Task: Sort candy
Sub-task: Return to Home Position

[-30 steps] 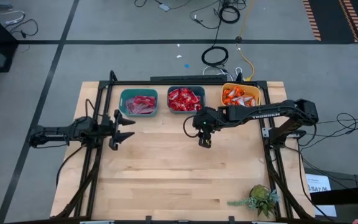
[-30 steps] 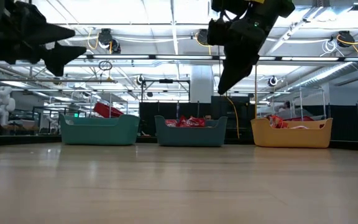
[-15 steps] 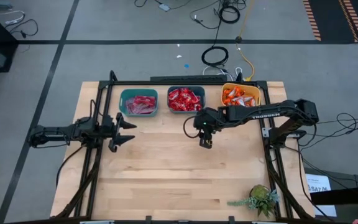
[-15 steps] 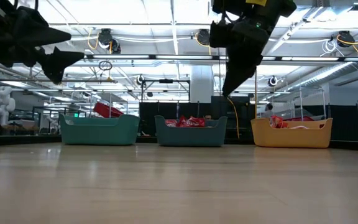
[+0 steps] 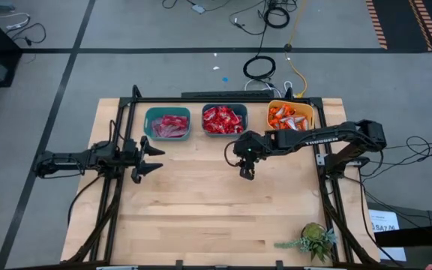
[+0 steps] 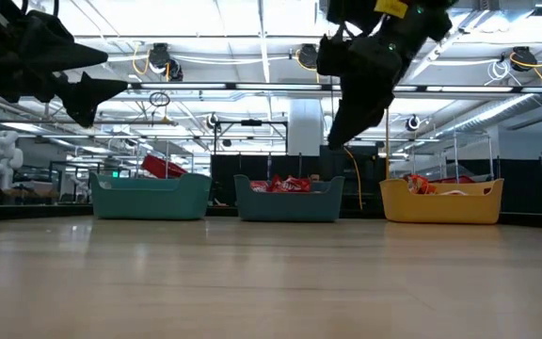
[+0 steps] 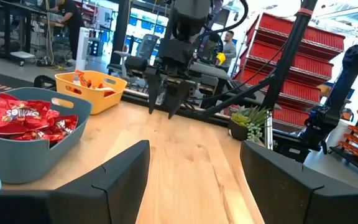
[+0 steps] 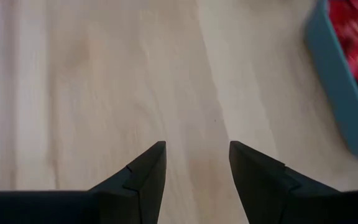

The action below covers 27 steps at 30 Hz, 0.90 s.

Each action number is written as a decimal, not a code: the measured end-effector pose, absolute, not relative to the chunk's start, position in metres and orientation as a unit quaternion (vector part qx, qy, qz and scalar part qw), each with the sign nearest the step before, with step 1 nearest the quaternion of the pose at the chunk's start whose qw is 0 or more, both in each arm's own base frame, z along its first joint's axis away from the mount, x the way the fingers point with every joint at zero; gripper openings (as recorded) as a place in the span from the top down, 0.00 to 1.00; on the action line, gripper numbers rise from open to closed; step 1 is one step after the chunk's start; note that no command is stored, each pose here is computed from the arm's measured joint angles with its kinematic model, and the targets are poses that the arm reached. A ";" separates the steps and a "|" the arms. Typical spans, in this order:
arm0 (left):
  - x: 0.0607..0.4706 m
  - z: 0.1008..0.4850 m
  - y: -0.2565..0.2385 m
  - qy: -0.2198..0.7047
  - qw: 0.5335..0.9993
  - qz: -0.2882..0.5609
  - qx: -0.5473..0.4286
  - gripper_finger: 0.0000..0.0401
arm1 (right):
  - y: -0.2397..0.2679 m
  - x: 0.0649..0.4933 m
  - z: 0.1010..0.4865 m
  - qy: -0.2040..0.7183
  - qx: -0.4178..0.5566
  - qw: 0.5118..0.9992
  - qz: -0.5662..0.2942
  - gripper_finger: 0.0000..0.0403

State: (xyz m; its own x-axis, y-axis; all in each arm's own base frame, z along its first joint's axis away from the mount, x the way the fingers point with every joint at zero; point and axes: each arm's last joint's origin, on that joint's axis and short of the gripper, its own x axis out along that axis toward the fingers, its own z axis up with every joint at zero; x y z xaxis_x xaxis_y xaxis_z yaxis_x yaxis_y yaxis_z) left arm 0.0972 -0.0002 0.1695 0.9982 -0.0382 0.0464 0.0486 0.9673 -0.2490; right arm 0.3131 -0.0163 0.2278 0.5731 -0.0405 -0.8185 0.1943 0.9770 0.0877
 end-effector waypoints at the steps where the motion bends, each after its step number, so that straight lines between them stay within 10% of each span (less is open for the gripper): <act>1: 0.097 0.169 0.000 -0.021 0.992 -0.022 -0.126 0.35 | -0.016 0.312 0.225 0.442 0.083 0.891 -0.055 0.58; 27: 0.097 0.168 0.000 -0.017 0.992 -0.021 -0.126 0.35 | -0.046 0.166 0.214 0.144 0.213 0.964 -0.063 0.58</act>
